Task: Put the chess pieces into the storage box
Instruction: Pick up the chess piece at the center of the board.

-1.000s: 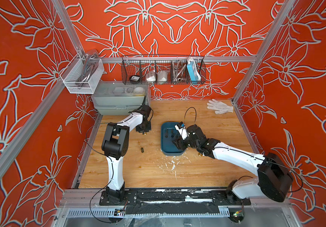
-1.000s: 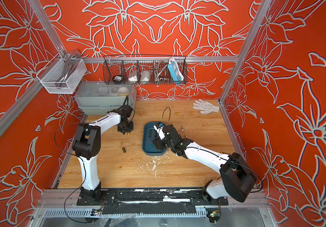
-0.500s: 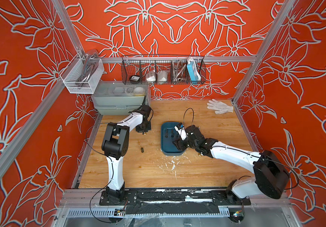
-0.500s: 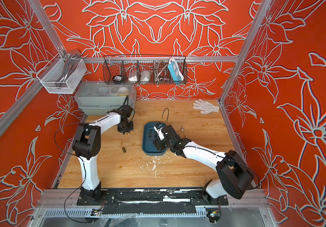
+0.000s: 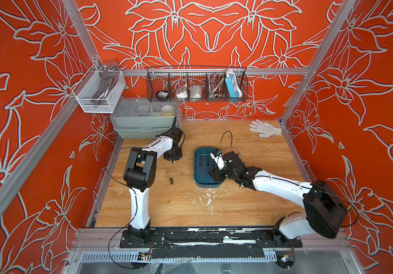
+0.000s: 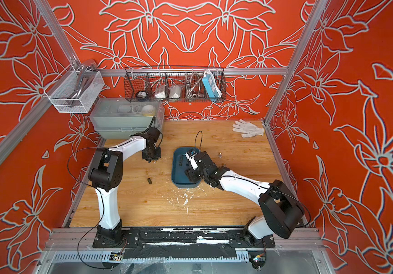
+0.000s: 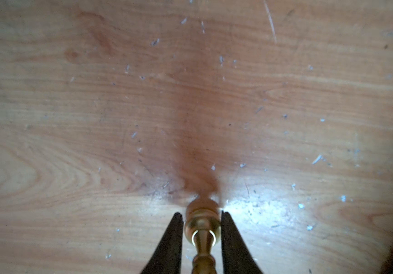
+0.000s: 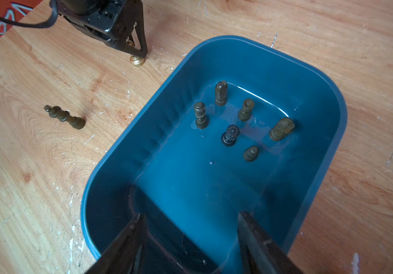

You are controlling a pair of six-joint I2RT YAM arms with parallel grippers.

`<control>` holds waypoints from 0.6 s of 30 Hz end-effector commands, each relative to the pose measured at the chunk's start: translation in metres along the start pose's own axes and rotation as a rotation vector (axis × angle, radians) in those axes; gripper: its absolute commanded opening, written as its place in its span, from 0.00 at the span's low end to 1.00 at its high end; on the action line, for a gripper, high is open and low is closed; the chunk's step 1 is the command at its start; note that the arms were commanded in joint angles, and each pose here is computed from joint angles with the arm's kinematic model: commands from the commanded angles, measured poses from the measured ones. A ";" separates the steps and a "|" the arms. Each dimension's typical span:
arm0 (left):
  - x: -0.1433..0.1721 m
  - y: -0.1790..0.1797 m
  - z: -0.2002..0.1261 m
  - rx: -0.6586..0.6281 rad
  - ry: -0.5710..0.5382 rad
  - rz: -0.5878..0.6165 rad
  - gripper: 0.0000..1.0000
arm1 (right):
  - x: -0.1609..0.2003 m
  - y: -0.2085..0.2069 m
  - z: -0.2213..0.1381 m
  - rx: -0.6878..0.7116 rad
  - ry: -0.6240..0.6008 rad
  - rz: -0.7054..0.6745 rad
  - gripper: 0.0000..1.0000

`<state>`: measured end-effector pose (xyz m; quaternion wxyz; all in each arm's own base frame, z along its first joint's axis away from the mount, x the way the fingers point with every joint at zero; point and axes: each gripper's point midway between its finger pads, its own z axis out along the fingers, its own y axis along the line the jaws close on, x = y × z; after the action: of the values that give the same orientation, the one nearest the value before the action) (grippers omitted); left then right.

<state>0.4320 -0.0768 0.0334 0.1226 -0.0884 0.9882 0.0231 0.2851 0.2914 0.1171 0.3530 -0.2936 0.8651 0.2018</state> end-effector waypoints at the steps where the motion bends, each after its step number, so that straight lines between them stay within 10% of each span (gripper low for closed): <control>1: 0.001 0.004 0.005 -0.020 0.012 0.006 0.21 | -0.007 -0.001 0.000 0.017 -0.005 -0.001 0.65; 18: 0.001 0.006 -0.002 -0.017 -0.005 0.005 0.10 | -0.003 -0.003 0.006 0.028 0.017 0.002 0.65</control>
<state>0.4335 -0.0760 0.0337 0.1257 -0.0882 0.9878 0.0246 0.2856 0.2913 0.1077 0.3431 -0.2942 0.8703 0.1958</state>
